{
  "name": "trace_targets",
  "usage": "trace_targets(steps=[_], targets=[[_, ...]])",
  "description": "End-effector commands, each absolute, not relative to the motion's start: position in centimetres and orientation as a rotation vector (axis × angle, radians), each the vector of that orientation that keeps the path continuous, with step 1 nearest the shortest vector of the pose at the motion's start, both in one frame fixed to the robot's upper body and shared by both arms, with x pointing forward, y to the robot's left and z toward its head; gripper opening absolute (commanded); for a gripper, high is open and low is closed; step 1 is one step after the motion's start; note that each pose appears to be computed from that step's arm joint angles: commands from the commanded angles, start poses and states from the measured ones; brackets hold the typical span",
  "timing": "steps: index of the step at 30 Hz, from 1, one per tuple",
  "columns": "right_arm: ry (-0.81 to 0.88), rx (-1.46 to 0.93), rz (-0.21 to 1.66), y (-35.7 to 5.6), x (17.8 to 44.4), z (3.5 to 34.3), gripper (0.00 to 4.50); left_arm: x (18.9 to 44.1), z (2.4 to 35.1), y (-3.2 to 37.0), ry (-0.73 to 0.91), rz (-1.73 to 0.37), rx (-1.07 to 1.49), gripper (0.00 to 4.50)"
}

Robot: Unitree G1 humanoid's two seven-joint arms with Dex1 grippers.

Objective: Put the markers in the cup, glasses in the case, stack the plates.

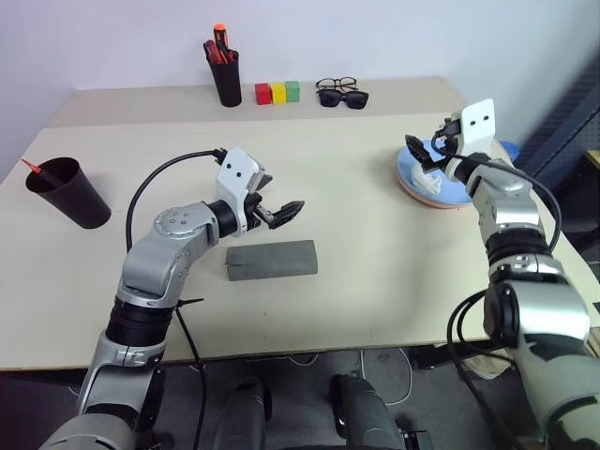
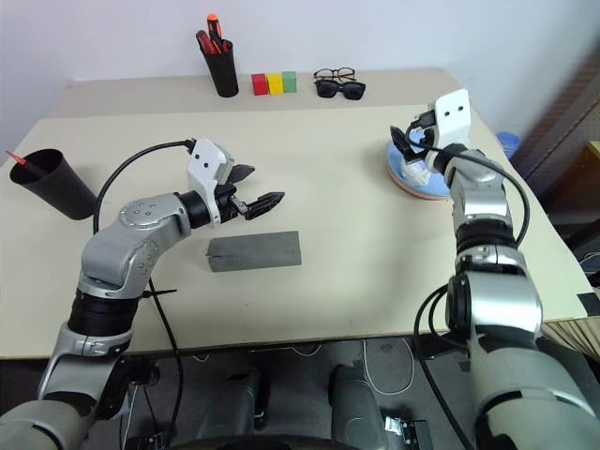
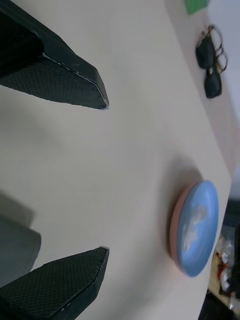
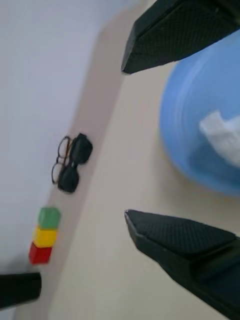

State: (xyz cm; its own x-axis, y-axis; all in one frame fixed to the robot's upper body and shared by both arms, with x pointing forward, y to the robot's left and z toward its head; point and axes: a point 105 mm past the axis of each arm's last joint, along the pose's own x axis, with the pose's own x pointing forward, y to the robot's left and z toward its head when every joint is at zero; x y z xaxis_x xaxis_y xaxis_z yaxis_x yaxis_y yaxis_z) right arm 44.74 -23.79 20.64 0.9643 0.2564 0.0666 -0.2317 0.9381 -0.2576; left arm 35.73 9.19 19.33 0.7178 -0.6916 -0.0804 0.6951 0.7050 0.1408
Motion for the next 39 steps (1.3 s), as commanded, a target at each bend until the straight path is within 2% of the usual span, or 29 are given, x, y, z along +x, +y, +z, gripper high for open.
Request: trace_targets(steps=[1, 5, 9, 16, 22, 27, 36, 39], targets=[[-0.117, -0.218, 0.275, -23.4, 42.9, 21.0, 4.41, 35.9, 20.5, 10.1, -0.056, -0.719, 0.181, 4.50], [-0.054, -0.244, 0.306, -23.4, 39.2, 18.8, 4.41, 35.9, 19.6, 10.9, -0.031, -0.679, 0.225, 4.50], [0.000, -0.270, 0.307, -24.3, 35.0, 18.0, 4.41, 35.5, 19.2, 12.1, -0.018, -0.657, 0.226, 4.50], [0.093, -0.278, 0.365, -25.0, 29.9, 17.0, 4.41, 33.7, 18.6, 15.2, -0.002, -0.640, 0.165, 4.50], [0.108, -0.286, 0.351, -26.0, 28.9, 17.2, 4.41, 32.0, 18.0, 17.8, 0.036, -0.577, 0.141, 4.50], [0.107, -0.282, 0.347, -26.0, 28.8, 17.1, 4.41, 30.8, 17.6, 17.8, 0.058, -0.599, 0.134, 4.50], [0.149, -0.254, 0.358, -26.5, 27.4, 16.3, 4.41, 26.6, 17.3, 18.8, 0.068, -0.617, 0.083, 4.50], [0.163, -0.243, 0.367, -26.4, 27.1, 16.0, 4.41, 25.9, 17.3, 19.2, 0.066, -0.596, 0.071, 4.50]])
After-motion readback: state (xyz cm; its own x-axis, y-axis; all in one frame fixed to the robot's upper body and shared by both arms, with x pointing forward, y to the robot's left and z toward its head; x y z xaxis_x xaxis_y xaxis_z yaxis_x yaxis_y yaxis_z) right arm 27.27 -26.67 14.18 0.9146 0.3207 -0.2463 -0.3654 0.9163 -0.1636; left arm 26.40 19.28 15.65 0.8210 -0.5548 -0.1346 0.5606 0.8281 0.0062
